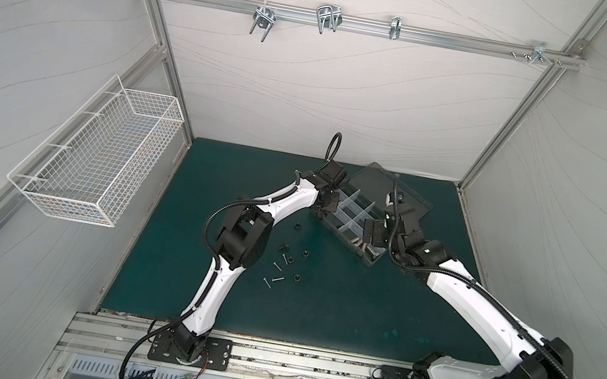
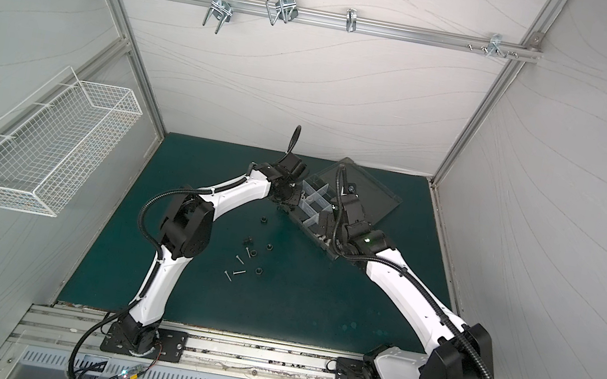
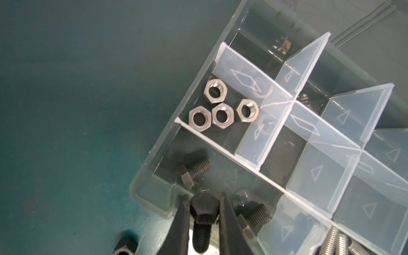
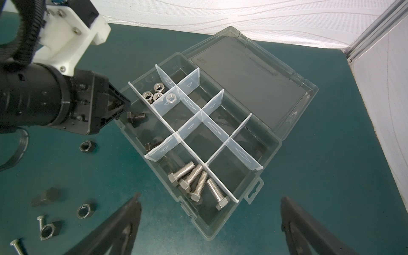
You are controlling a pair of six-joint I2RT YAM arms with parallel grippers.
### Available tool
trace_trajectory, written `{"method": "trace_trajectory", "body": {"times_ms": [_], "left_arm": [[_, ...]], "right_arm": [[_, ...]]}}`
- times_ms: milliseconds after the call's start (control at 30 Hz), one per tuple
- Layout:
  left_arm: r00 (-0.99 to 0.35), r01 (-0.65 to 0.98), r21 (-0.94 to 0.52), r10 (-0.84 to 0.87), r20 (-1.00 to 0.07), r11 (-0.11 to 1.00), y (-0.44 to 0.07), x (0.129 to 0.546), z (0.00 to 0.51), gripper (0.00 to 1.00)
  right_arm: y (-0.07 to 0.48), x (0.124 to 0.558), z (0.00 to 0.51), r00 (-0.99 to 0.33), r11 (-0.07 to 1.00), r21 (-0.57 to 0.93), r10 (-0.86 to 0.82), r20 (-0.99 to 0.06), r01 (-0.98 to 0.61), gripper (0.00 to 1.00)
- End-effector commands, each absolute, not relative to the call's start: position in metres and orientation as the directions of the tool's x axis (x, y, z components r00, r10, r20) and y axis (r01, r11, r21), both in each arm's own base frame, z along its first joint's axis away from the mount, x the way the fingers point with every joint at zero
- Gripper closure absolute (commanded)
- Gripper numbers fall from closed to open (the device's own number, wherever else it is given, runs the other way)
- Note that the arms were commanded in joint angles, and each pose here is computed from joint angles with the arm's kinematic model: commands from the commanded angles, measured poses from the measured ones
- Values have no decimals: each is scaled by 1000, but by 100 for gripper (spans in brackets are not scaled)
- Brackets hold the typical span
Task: Sort the screws and nuts into containers
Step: 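Lift the black bolt with the left gripper and carry it over the box, then release the black bolt into the black bolt compartment and lift the left gripper, then move the left gripper over the pile and close it on another black bolt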
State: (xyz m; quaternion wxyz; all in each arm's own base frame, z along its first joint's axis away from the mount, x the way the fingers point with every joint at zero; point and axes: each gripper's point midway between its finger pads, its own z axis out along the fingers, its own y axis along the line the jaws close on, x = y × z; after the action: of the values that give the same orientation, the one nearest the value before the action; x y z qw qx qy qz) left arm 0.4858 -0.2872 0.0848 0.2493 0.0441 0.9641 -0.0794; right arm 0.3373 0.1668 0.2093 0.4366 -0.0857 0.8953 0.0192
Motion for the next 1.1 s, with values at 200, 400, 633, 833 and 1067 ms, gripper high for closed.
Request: {"method": "trace_trajectory", "body": {"times_ms": [200,400,633,833,1067], "left_arm": [[-857,166,-152,66,-511,974,-301,492,96,50],[-840,147,-140,49,-541,979,-291,487,114,41],[-848,89,-120,12,-530,989,-265,458,121,24],[-852,70,-94,11,-523,993,-238,425,121,13],[-876,27,-37,6,-483,999,-201,381,103,11]], "right_arm": [[162,337,219,-582,989,-20,-102,-806,-147,1],[163,337,218,-587,989,-17,-101,-804,-147,1],[162,335,216,-591,989,-16,-100,-801,-146,1],[161,333,213,-595,990,-12,-95,-798,-142,1],[160,330,210,-603,990,-2,-85,-793,-138,1]]}}
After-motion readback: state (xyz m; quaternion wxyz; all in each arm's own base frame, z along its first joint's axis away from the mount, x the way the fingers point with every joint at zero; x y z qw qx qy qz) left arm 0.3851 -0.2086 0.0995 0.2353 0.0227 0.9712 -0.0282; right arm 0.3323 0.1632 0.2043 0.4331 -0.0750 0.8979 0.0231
